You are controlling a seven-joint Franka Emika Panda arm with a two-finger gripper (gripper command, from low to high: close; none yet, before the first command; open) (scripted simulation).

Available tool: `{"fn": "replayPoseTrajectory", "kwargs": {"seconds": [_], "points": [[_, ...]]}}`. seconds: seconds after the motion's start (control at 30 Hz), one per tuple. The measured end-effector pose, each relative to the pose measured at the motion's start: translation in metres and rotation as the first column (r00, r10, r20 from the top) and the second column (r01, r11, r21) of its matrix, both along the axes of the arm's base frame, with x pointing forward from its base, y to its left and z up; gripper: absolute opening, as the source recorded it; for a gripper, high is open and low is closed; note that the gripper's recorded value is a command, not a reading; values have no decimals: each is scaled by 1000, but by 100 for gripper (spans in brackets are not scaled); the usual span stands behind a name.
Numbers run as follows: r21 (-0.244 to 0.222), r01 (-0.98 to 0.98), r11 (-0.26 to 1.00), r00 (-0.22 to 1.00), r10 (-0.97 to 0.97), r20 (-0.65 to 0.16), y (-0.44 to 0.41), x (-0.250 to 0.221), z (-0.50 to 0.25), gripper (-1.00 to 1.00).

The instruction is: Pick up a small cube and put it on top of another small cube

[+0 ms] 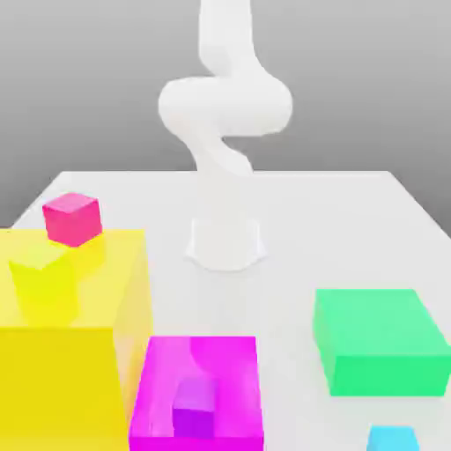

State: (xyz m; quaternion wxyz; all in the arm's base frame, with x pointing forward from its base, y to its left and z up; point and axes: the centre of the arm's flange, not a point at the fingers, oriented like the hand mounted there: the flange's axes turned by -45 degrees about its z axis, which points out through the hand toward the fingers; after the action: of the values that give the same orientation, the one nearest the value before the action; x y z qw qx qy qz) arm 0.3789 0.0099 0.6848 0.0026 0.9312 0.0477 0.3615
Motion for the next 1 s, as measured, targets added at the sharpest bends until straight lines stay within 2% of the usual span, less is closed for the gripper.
{"fn": "replayPoseTrajectory", "kwargs": {"seconds": [0.23,0.37,0.5,0.73,1.0], "points": [[-118,-292,949,947,269,-174,39,80,-88,0],[-156,-456,876,872,405,-274,67,114,-146,0],[-172,-610,774,767,523,-371,96,139,-209,0],[-148,-839,524,515,676,-528,151,157,-329,0],[-46,-981,188,171,729,-662,194,145,-473,0]]}}
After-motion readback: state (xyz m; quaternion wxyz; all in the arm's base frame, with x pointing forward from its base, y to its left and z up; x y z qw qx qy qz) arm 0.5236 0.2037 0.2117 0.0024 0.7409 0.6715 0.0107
